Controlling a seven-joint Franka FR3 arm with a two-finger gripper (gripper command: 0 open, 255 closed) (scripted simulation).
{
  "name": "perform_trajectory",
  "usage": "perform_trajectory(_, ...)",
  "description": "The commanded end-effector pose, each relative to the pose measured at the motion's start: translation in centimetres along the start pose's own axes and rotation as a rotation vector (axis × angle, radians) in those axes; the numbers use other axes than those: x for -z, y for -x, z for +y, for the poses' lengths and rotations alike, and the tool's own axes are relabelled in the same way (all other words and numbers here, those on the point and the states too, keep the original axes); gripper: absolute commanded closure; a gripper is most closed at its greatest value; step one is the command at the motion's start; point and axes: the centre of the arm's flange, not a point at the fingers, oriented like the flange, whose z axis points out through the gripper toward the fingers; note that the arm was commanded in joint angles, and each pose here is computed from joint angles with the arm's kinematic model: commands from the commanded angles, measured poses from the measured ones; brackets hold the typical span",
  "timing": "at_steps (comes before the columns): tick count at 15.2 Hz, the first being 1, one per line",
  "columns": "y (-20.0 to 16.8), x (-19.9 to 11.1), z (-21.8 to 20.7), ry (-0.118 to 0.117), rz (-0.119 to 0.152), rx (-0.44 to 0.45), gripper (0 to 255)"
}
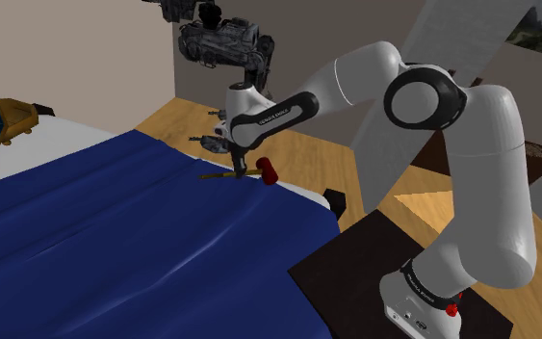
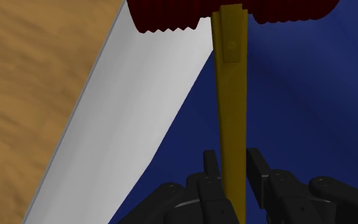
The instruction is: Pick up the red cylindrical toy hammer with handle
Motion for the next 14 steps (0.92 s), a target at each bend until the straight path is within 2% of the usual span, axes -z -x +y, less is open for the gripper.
perform_trajectory(1, 0.1, 1.0, 0.0, 0.000, 0.000, 0.000, 255)
perform_trajectory(12, 0.7, 6.8, -0.1, 0.000, 0.000, 0.000, 255)
perform_trajectory(14, 0.7, 6.9, -0.1, 0.000, 0.000, 0.000, 255)
